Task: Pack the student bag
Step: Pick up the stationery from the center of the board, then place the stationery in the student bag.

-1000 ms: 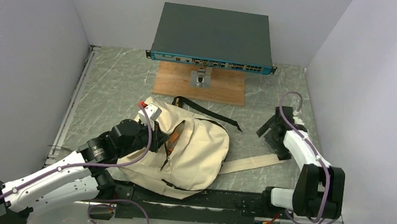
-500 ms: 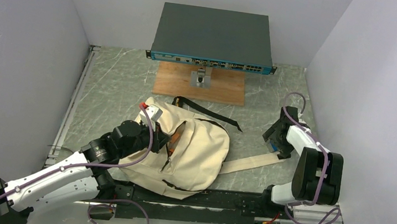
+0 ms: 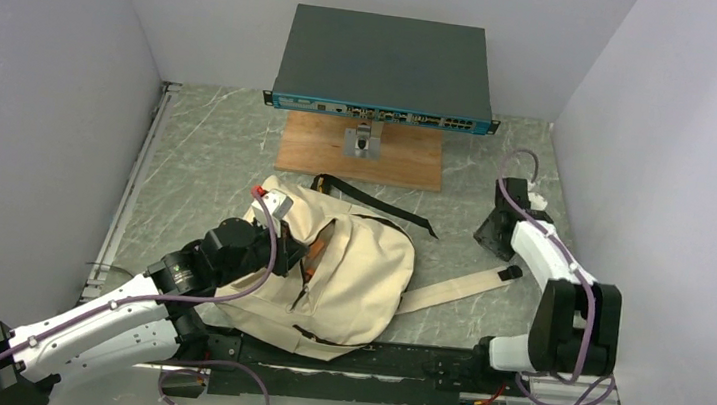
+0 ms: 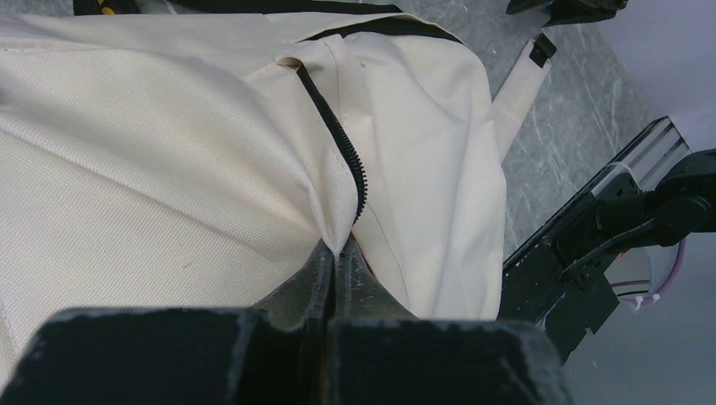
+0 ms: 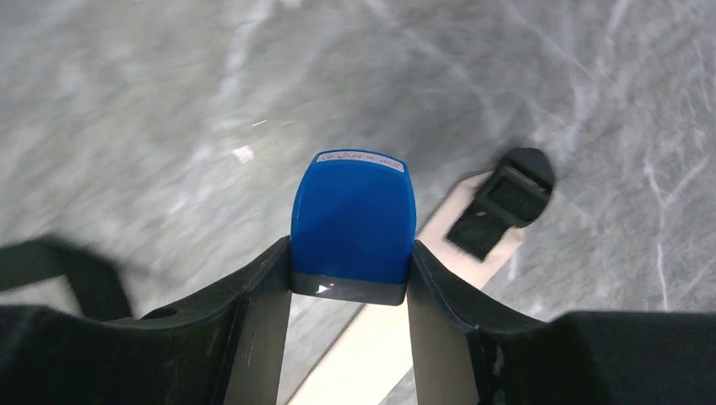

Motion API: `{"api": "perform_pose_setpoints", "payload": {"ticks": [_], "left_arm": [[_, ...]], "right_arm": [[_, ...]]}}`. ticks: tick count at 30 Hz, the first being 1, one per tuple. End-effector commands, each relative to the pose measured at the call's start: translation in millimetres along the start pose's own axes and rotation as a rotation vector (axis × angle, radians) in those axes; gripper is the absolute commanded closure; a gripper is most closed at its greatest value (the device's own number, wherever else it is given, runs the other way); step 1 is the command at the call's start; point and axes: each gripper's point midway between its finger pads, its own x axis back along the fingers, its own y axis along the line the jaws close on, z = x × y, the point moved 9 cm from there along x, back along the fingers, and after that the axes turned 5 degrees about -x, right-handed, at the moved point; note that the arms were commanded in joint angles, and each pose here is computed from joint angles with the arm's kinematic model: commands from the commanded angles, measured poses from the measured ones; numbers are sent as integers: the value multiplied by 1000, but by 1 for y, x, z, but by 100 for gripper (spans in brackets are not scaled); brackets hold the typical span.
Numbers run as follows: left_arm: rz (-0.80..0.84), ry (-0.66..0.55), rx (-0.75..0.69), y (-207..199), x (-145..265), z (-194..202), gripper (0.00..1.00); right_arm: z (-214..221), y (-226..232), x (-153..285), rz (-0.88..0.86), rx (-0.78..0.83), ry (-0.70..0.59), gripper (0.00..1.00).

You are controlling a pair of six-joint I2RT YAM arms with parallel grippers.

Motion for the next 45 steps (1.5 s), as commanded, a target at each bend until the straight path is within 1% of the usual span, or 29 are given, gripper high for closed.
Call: {"api": "perform_pose_setpoints", "payload": {"ticks": [1, 3, 4, 6, 7, 9, 11, 12, 16, 19, 21, 24, 27, 28, 30, 31, 34, 35, 37, 38, 39, 40, 43, 44, 45], "left_arm": [[66, -116, 47, -16, 2, -26, 100], [35, -116, 49, -14, 4, -28, 100], [15, -120, 55, -12, 4, -29, 100], [6, -131, 58, -12, 5, -31, 100], [5, -135, 59, -12, 6, -32, 100], [14, -148, 59, -14, 7, -36, 100], [25, -163, 62, -15, 9, -38, 100], [31, -164, 62, -16, 9, -39, 100], [51, -169, 69, -17, 10, -37, 100], [80, -190, 76, -18, 11, -36, 100], [84, -200, 77, -18, 13, -36, 100], [81, -213, 79, -17, 17, -38, 100], [89, -223, 84, -18, 19, -39, 100], [93, -221, 86, -19, 19, -39, 100], [101, -220, 91, -20, 20, -40, 100], [104, -221, 94, -20, 20, -39, 100], [108, -221, 104, -20, 21, -37, 100], [111, -218, 105, -20, 21, -36, 100], [108, -211, 104, -20, 21, -35, 100], [107, -209, 102, -20, 21, -35, 100], [109, -208, 101, -20, 21, -35, 100], [111, -210, 97, -20, 22, -36, 100], [113, -204, 92, -21, 21, -37, 100], [115, -200, 91, -22, 21, -38, 100], [116, -198, 91, -22, 21, -38, 100]], "right_arm": [[-9, 26, 56, -178, 133, -131, 79], [3, 44, 94, -404, 246, -136, 81], [14, 53, 119, -558, 302, -143, 82], [46, 69, 168, -922, 431, -99, 80], [62, 76, 191, -1100, 468, -67, 80], [96, 83, 219, -1337, 513, 55, 78], [127, 91, 239, -1472, 558, 193, 77], [138, 95, 244, -1502, 574, 239, 76], [167, 107, 242, -1506, 600, 314, 73], [178, 114, 234, -1512, 617, 331, 72], [184, 119, 228, -1486, 653, 331, 71], [189, 127, 222, -1460, 696, 309, 68], [193, 146, 221, -1441, 730, 293, 64], [195, 159, 225, -1434, 748, 295, 62], [200, 171, 220, -1342, 802, 316, 55], [201, 174, 218, -1317, 812, 310, 50], [198, 171, 225, -1370, 798, 273, 20], [195, 169, 229, -1393, 784, 266, 13], [192, 164, 231, -1421, 760, 253, 9], [193, 163, 229, -1422, 753, 263, 9], [194, 162, 227, -1419, 750, 271, 11], [195, 161, 225, -1415, 746, 281, 17], [200, 168, 222, -1445, 714, 297, 53], [202, 172, 222, -1451, 708, 309, 62], [205, 176, 221, -1453, 705, 328, 68]]}}
